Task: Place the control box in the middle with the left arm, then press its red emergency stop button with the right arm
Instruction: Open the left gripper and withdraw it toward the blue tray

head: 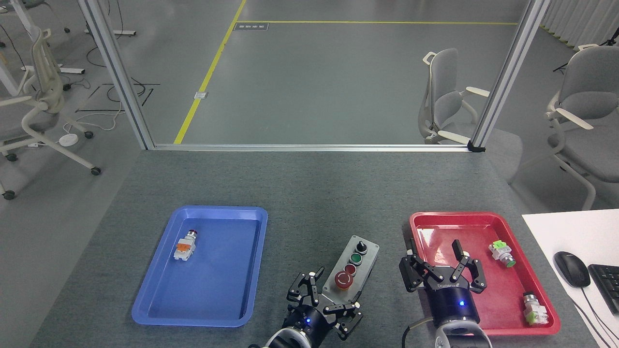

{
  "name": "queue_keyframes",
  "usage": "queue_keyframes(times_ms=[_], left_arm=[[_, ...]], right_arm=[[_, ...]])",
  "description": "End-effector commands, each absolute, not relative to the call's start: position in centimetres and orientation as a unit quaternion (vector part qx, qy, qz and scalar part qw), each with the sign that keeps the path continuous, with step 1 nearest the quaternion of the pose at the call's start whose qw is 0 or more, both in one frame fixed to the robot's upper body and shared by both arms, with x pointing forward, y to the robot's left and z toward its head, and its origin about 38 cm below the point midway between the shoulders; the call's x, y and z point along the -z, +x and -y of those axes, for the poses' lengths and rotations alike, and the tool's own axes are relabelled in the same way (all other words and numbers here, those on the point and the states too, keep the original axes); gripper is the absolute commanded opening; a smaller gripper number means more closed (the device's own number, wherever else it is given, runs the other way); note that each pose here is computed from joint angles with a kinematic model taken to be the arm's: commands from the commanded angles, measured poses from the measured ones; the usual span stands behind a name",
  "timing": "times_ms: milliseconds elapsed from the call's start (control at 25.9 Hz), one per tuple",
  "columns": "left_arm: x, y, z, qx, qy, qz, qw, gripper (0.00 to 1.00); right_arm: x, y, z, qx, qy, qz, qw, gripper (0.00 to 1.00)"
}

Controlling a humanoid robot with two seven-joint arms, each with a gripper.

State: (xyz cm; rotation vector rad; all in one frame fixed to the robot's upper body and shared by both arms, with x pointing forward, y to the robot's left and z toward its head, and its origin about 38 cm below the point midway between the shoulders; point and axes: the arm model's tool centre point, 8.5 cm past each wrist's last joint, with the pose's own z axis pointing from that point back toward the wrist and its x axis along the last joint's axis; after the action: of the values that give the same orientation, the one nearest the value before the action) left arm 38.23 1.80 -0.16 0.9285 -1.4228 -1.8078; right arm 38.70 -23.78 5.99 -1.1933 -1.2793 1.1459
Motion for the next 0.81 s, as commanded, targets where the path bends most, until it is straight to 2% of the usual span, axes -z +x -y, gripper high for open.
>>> queue_keyframes(times_ms=[0, 232, 348, 502, 657, 773], left_arm=[[-0.6, 36.9, -6.5, 0.688, 0.369, 0.547, 0.302, 0.99], [-2.5, 34.5, -16.0, 0.670, 0.396, 0.544, 0.313, 0.99], [-5.0, 34.6, -20.3, 0.633, 0.419, 0.556, 0.338, 0.99], [-8.5, 36.4, -26.4, 0.575, 0.477, 0.554, 0.368, 0.99], [-10.7, 38.1, -31.5, 0.508, 0.512, 0.553, 0.418, 0.99], [-10.8, 38.9, -33.6, 0.466, 0.510, 0.560, 0.458, 0.99]], right_arm=[[-5.9, 38.7, 23.7, -0.477, -0.492, 0.528, 0.503, 0.97], [-5.9, 38.7, 23.3, -0.476, -0.489, 0.530, 0.503, 0.97], [-5.9, 38.7, 23.2, -0.478, -0.487, 0.532, 0.502, 0.97], [-5.9, 38.7, 22.2, -0.483, -0.478, 0.540, 0.497, 0.95], [-5.8, 38.7, 20.7, -0.495, -0.466, 0.546, 0.491, 0.82], [-5.5, 38.6, 19.2, -0.512, -0.447, 0.547, 0.489, 0.64]])
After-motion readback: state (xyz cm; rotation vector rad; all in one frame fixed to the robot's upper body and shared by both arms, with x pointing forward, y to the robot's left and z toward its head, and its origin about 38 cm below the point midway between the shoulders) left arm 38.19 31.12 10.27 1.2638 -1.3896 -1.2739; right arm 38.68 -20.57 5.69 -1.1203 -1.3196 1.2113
